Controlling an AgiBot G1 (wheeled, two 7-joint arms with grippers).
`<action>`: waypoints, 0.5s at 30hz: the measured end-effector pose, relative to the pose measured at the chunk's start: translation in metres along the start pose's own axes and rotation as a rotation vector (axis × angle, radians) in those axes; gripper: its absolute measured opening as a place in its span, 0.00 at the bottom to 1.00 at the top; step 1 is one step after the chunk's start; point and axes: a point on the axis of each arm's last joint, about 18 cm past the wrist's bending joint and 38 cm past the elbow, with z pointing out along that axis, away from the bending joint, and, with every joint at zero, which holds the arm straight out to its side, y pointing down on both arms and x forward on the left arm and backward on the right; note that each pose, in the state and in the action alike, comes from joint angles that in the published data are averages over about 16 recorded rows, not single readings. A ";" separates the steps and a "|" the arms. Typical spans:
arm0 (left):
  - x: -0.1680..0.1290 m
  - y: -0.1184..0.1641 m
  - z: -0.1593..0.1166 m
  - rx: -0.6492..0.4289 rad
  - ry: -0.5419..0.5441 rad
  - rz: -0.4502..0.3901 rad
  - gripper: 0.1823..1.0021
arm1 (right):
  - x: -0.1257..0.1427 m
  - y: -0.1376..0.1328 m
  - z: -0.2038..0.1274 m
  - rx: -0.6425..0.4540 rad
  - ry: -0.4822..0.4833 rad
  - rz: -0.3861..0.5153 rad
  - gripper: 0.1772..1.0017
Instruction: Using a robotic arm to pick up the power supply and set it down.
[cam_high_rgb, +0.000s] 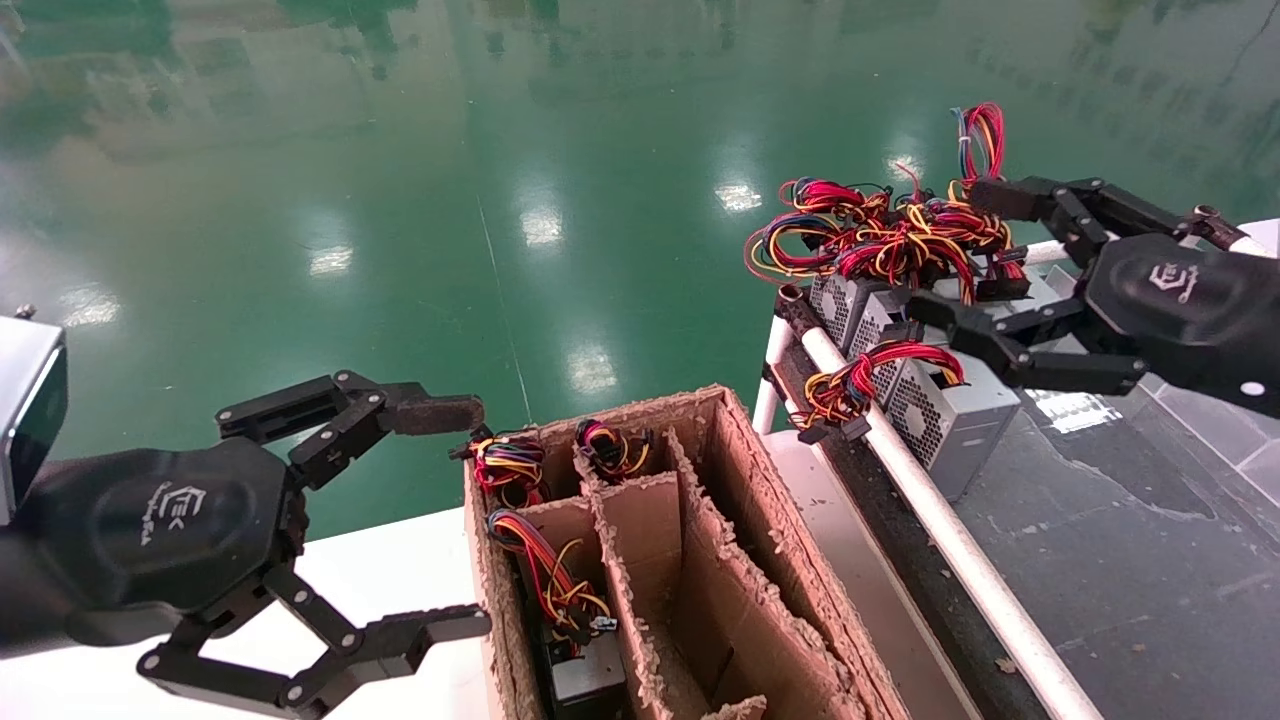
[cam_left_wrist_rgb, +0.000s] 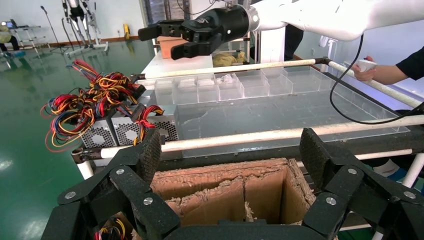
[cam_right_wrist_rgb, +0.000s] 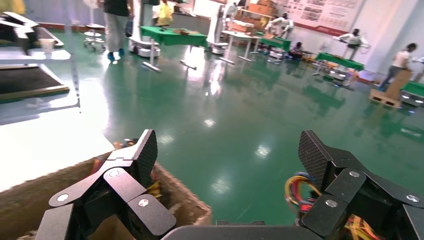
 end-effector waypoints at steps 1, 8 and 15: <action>0.000 0.000 0.000 0.000 0.000 0.000 1.00 | -0.003 -0.001 0.001 0.000 -0.009 0.001 1.00; 0.000 0.000 0.000 0.000 0.000 0.000 1.00 | -0.025 -0.007 0.005 0.001 -0.080 0.014 1.00; 0.000 0.000 0.000 0.000 0.000 0.000 1.00 | -0.037 -0.010 0.007 0.001 -0.118 0.022 1.00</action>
